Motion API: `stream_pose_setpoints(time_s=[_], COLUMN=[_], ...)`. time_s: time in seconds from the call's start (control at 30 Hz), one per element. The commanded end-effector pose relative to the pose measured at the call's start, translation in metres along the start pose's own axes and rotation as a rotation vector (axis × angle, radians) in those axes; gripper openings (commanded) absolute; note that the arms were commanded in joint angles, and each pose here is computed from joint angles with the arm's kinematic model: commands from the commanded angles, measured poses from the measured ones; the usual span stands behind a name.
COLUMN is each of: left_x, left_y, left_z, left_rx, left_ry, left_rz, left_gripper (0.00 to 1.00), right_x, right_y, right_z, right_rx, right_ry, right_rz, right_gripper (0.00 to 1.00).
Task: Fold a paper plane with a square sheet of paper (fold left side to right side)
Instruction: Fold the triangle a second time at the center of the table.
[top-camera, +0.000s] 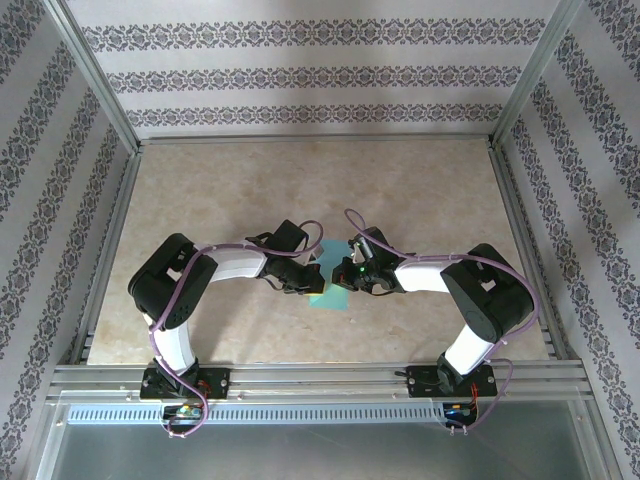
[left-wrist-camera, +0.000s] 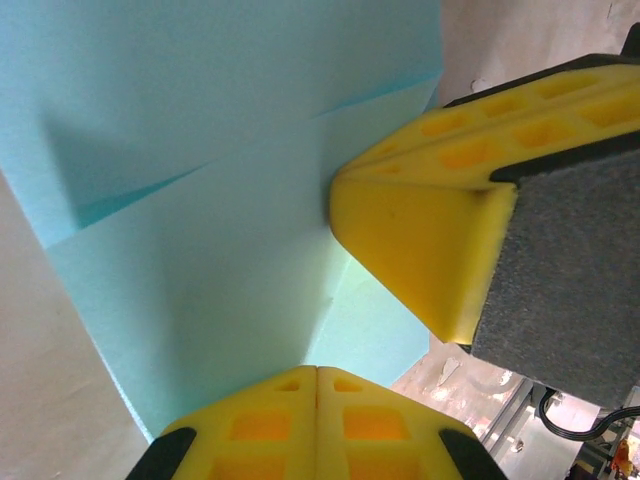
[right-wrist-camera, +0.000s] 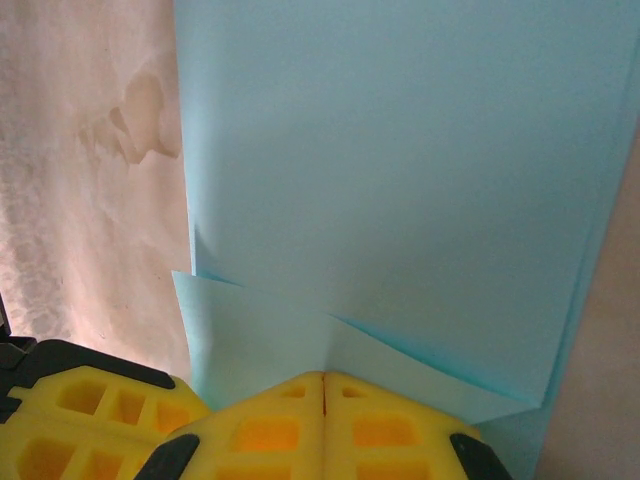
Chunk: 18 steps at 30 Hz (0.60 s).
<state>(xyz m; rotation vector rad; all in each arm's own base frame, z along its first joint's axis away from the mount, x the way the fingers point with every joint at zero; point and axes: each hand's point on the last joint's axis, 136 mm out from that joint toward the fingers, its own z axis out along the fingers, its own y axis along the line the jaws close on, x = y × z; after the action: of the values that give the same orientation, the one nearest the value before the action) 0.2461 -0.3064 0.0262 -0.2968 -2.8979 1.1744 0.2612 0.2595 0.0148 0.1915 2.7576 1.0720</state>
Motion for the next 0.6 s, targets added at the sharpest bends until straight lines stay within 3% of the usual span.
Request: stream_pose_setpoints(time_s=[0.0,0.4,0.57], left_x=[0.007,0.011,0.016], left_y=[0.006,0.025,0.030], left_z=[0.005,0.009,0.010], left_rx=[-0.040,-0.106,-0.119], left_ry=[0.031,0.035,0.046], left_rz=[0.018,0.009,0.005], left_gripper=[0.00,0.00,0.00], right_x=[0.012,0.010,-0.003], right_y=[-0.027,-0.023,0.001], right_z=[0.005,0.002,-0.009], right_rx=[0.087,0.087,0.015], right_ry=[0.033,0.031,0.003], right_rz=[0.042,0.022,-0.001], right_gripper=[0.00,0.00,0.00])
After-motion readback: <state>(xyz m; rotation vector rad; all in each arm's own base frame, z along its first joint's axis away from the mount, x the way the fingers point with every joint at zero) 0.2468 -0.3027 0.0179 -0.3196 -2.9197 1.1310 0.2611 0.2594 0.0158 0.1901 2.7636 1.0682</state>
